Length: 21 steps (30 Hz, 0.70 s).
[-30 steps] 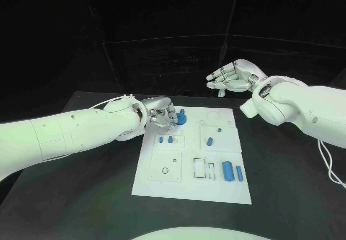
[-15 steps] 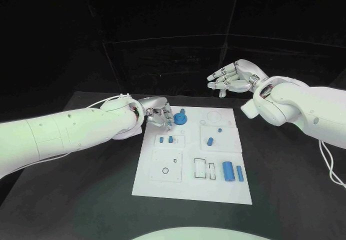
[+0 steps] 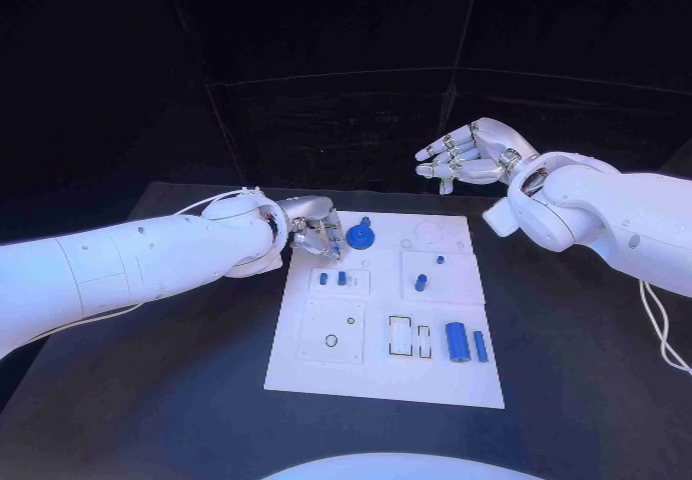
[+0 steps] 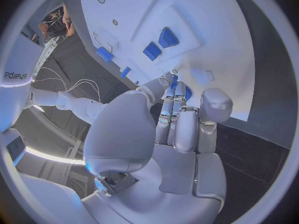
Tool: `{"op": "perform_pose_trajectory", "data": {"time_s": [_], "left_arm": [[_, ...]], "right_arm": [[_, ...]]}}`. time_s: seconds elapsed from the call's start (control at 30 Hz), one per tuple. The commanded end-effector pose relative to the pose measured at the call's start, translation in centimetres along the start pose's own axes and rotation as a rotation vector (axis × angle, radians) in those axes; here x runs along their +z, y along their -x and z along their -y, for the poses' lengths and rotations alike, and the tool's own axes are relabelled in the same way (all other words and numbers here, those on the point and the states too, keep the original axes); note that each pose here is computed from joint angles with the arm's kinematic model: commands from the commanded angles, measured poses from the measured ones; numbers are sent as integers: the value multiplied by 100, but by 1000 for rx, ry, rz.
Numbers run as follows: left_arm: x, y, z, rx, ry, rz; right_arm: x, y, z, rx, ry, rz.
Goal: Assemble the parts on the task board
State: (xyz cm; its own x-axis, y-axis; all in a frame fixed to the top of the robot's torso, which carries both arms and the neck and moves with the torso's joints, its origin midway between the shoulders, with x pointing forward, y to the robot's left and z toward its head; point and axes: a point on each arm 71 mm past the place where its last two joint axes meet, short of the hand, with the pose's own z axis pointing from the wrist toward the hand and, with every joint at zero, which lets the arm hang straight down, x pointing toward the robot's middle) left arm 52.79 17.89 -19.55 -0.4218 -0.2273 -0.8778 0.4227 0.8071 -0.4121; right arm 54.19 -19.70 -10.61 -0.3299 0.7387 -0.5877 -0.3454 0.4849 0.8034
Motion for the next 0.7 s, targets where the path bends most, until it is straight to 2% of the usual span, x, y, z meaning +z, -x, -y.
{"op": "perform_pose_trajectory", "data": {"time_s": [0.03, 0.7], "left_arm": [[10, -15, -4, -6, 12, -22], [65, -75, 15, 3, 21, -53]], "right_arm": [[3, 0, -23, 0, 12, -3], [2, -5, -27, 0, 13, -3]]}}
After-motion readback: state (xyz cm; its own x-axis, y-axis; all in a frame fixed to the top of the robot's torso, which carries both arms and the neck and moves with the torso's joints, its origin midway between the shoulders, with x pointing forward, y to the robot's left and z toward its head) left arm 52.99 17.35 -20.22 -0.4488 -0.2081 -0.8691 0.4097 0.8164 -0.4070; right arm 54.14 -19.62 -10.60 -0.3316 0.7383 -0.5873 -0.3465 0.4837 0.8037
